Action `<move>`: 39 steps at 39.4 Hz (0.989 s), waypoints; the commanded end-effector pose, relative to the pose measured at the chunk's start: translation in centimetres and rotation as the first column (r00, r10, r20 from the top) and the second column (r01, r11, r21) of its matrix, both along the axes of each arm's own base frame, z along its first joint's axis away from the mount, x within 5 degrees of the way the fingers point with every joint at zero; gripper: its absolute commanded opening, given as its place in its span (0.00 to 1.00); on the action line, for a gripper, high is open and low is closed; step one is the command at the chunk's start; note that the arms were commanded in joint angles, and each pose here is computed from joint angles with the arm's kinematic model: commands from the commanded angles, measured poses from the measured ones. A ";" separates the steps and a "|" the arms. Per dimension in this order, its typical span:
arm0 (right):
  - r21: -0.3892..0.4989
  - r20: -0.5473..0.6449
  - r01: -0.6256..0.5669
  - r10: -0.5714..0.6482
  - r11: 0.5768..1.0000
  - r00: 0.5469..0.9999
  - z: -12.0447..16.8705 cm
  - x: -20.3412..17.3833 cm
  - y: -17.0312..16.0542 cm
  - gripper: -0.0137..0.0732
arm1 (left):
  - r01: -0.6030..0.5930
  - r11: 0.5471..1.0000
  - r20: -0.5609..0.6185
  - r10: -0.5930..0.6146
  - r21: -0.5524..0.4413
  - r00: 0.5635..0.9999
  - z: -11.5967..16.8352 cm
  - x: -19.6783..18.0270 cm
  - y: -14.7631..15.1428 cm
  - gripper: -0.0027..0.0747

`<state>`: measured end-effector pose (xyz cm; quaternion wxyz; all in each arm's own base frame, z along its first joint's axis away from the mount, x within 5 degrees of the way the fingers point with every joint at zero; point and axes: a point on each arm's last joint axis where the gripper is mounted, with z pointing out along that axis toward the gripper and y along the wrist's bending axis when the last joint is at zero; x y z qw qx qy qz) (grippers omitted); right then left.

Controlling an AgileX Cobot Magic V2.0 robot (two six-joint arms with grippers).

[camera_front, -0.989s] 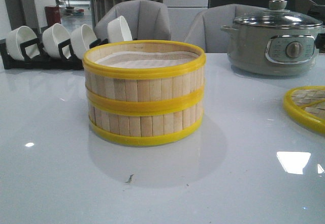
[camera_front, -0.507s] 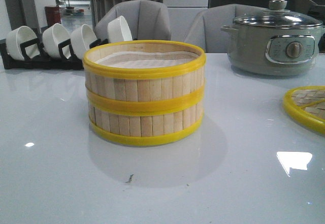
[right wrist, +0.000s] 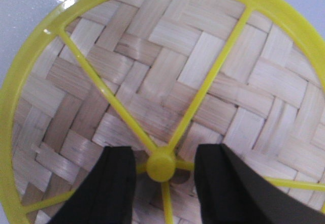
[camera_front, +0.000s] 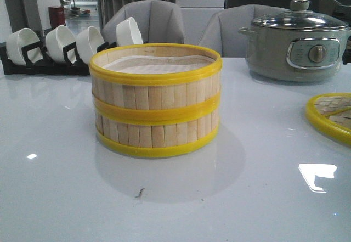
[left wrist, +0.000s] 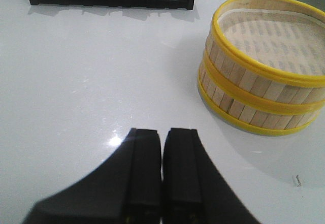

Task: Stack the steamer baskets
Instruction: 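Lift the lid with the right gripper and carry it over the stack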

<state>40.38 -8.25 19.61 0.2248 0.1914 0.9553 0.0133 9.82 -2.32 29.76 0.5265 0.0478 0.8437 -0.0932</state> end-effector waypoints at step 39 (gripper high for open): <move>-0.060 0.270 -0.108 0.120 0.992 0.955 11.3 -0.8 4.6 0.21 | -0.004 0.999 0.112 0.008 -0.036 0.994 1.7 0.3 0.0 0.14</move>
